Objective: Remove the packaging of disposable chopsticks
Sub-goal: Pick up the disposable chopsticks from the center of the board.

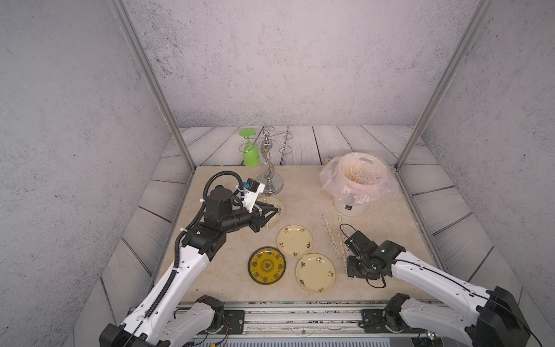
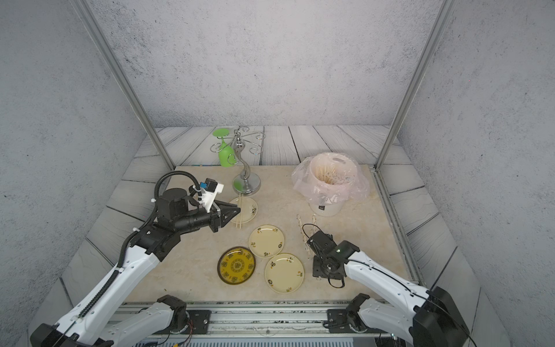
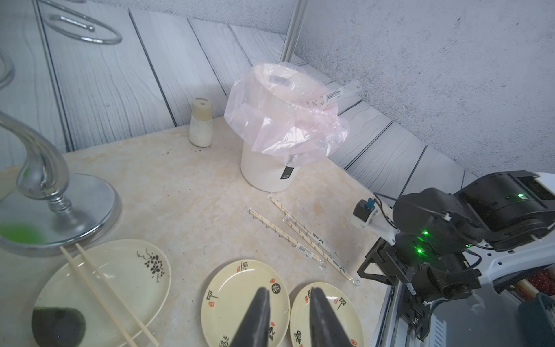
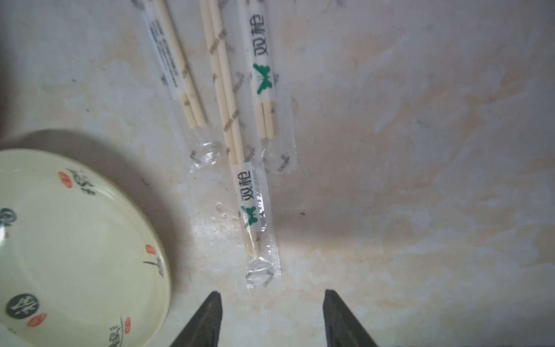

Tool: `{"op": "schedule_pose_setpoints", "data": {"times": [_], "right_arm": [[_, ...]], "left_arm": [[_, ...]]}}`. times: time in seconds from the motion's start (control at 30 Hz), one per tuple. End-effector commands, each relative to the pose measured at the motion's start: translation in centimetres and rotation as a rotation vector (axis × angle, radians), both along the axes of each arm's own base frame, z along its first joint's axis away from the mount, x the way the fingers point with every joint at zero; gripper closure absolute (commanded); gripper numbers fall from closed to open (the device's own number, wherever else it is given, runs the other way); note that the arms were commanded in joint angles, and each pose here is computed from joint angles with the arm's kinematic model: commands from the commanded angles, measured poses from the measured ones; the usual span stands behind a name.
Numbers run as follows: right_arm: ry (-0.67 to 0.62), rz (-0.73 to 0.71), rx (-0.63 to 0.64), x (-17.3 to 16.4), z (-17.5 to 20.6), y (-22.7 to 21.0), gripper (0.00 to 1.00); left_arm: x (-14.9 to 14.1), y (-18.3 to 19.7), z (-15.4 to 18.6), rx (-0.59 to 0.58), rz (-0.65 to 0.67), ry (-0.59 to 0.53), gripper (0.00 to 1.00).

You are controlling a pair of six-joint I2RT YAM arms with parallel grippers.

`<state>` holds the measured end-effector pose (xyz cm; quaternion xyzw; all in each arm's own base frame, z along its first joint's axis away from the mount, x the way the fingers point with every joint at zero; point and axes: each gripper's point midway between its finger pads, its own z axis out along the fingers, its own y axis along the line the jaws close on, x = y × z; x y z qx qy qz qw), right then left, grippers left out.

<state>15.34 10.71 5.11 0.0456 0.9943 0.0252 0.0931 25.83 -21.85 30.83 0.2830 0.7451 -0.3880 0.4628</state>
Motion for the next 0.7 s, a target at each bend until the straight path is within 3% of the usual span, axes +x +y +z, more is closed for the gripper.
{"op": "schedule_pose_setpoints", "data": {"times": [0.0, 0.67], "right_arm": [[-0.012, 0.009, -0.075, 0.9, 0.0, -0.7, 0.44], [0.108, 0.065, -0.080, 0.8, -3.2, 0.9, 0.52]], "left_arm": [[-0.2, -0.1, 0.8, 0.003, -0.020, -0.068, 0.74], [1.0, 1.2, -0.4, 0.086, 0.082, -0.041, 0.73]]}}
